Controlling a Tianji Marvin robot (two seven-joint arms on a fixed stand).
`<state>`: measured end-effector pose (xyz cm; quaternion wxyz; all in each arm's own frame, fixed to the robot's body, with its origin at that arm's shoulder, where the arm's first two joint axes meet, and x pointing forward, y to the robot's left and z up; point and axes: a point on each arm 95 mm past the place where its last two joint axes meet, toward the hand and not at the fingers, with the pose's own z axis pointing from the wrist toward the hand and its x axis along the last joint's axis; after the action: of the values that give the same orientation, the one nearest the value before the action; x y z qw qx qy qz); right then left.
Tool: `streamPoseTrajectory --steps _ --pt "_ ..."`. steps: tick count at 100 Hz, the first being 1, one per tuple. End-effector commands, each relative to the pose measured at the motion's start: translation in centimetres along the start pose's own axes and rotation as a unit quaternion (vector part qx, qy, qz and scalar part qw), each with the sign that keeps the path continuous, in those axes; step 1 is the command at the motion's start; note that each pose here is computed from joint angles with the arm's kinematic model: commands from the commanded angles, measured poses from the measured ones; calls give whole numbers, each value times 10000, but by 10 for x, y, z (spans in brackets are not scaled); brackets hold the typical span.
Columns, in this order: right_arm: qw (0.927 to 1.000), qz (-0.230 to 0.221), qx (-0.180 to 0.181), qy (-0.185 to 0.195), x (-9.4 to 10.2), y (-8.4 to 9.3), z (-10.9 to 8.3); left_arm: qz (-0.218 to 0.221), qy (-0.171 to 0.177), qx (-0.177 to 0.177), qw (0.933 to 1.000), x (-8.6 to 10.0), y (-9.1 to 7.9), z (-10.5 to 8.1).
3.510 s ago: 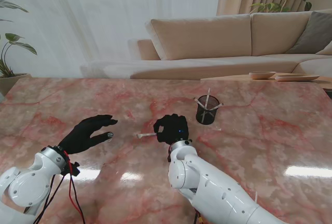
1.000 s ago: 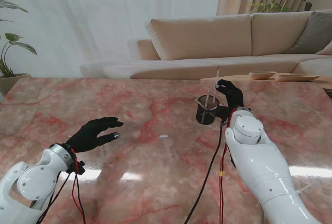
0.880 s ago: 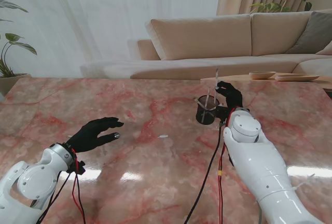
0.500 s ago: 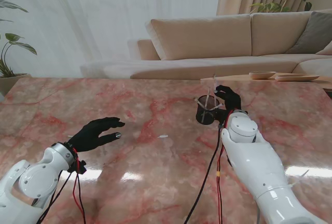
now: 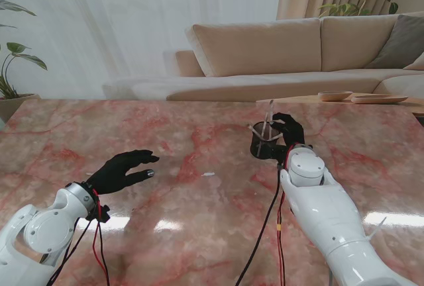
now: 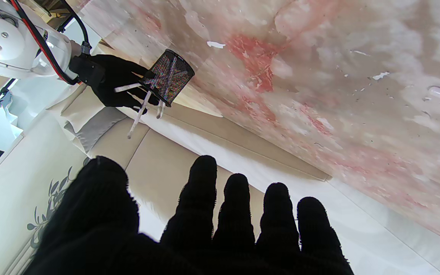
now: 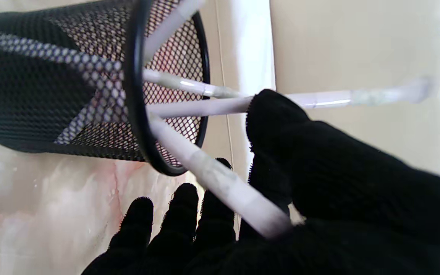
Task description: Insert makeup brushes into the holder
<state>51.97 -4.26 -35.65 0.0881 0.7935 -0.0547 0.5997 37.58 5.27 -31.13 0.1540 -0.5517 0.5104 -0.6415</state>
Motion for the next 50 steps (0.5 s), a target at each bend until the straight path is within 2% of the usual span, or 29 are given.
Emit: streamPoseTrajectory --steps 1,32,50 --pt "9999 -33 41 -96 -8 -1 -1 -25 -40 -38 10000 -2 4 -2" --pt "9993 -360 -3 -39 -10 0 0 -24 -33 -40 10000 -2 4 -2" --pt "9987 -468 -178 29 -12 1 0 -24 -25 -37 10000 -3 4 -1"
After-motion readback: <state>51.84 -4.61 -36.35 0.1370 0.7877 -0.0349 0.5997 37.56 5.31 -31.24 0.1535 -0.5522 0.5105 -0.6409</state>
